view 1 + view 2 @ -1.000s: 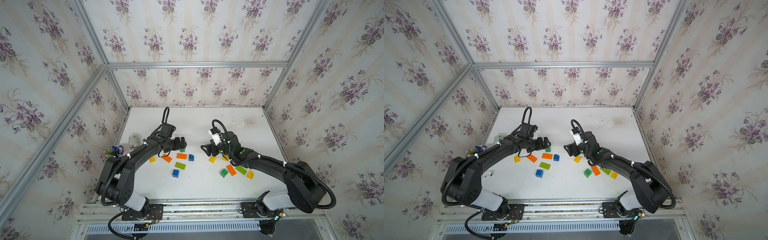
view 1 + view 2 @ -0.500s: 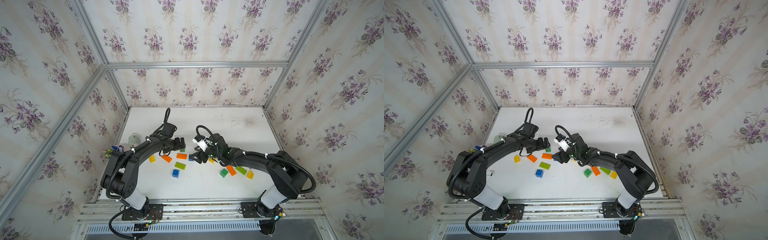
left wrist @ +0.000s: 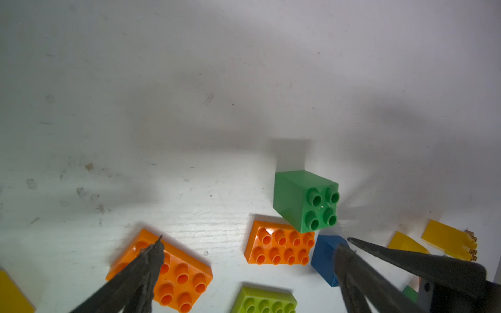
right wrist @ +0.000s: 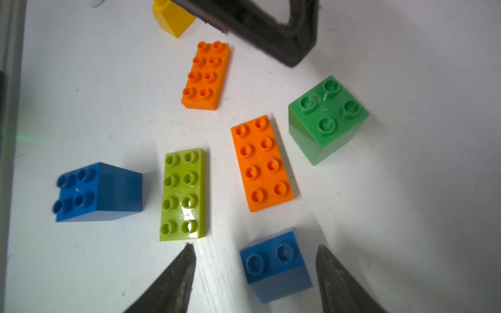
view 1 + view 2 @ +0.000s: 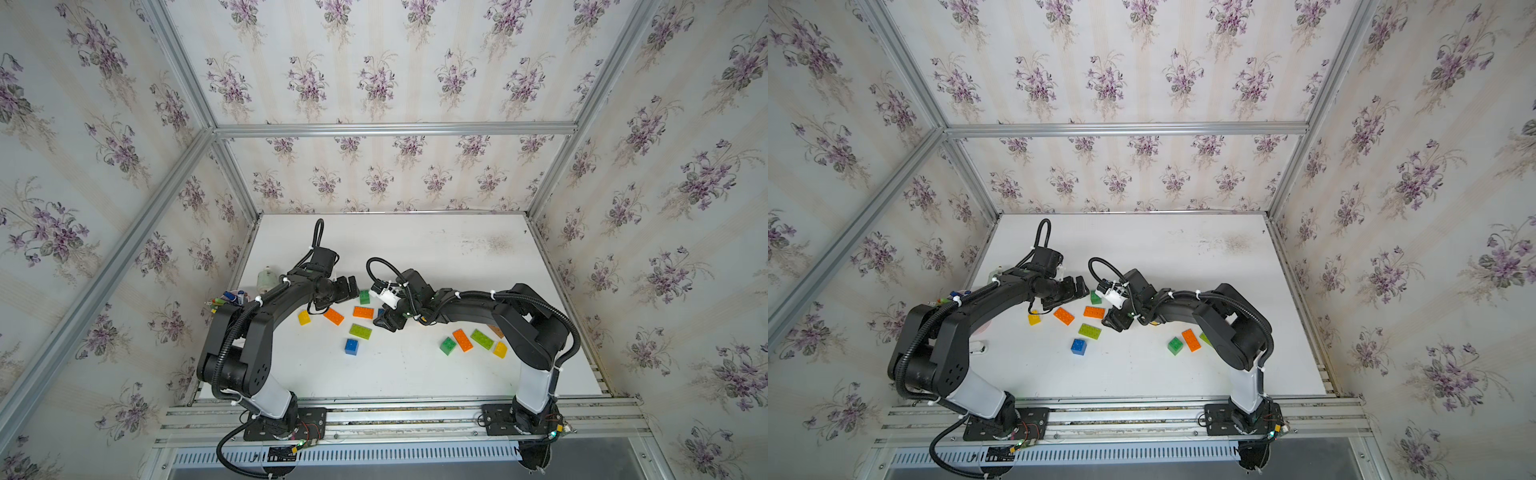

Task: Assemble a fork with lego
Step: Adjust the lego brick at the center of the board.

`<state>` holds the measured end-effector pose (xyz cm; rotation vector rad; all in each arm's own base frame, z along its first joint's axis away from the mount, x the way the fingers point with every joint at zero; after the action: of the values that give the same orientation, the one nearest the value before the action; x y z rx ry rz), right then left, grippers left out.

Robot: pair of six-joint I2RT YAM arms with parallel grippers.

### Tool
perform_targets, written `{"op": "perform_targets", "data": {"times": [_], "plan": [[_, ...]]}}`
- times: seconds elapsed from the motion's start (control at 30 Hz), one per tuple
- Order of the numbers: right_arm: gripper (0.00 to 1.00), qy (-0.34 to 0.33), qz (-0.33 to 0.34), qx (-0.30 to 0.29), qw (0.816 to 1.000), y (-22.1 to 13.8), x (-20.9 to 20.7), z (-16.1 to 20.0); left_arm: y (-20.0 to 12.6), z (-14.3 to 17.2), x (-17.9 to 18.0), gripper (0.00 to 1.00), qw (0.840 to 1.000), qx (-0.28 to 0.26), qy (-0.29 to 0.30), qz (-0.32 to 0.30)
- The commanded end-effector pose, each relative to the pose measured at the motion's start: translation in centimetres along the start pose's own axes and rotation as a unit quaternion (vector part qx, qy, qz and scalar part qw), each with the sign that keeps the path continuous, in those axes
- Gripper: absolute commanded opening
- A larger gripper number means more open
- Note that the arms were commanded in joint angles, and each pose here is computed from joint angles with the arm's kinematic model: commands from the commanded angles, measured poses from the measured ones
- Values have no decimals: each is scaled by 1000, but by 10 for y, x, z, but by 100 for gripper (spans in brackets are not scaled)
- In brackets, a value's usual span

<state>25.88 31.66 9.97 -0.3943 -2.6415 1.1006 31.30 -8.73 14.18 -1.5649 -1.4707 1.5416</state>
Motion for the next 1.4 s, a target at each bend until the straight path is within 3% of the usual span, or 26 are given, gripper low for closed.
{"op": "perform_targets", "data": {"times": [0.0,0.53,0.67,1.0,1.23,1.37], "plan": [[66,-34,28,43,998,6,-3,10,1,-3,0,100,1000,-3,1,13],[31,-50,28,58,997,5,0,15,1,-7,20,100,1000,5,-15,8],[27,-38,32,65,997,0,1,18,-2,-7,23,100,1000,5,-18,7],[30,-31,43,79,995,-11,7,35,-4,-6,31,100,1000,5,-25,9],[48,-46,39,76,995,-19,9,22,-10,-5,30,100,999,16,-28,41],[52,-59,25,64,996,-27,10,3,-14,-5,32,100,998,17,-34,50]]}}
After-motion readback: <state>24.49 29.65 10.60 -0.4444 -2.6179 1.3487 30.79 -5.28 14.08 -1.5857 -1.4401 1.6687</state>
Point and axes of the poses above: each gripper's point midway between its finger pads, its own y axis out along the fingers, its own x axis along the line the jaws close on, z = x × y, the point moved 9 cm from there along -y, back along the fingers, and after that the axes turned 3 degrees about -y, right-handed, at the moved point
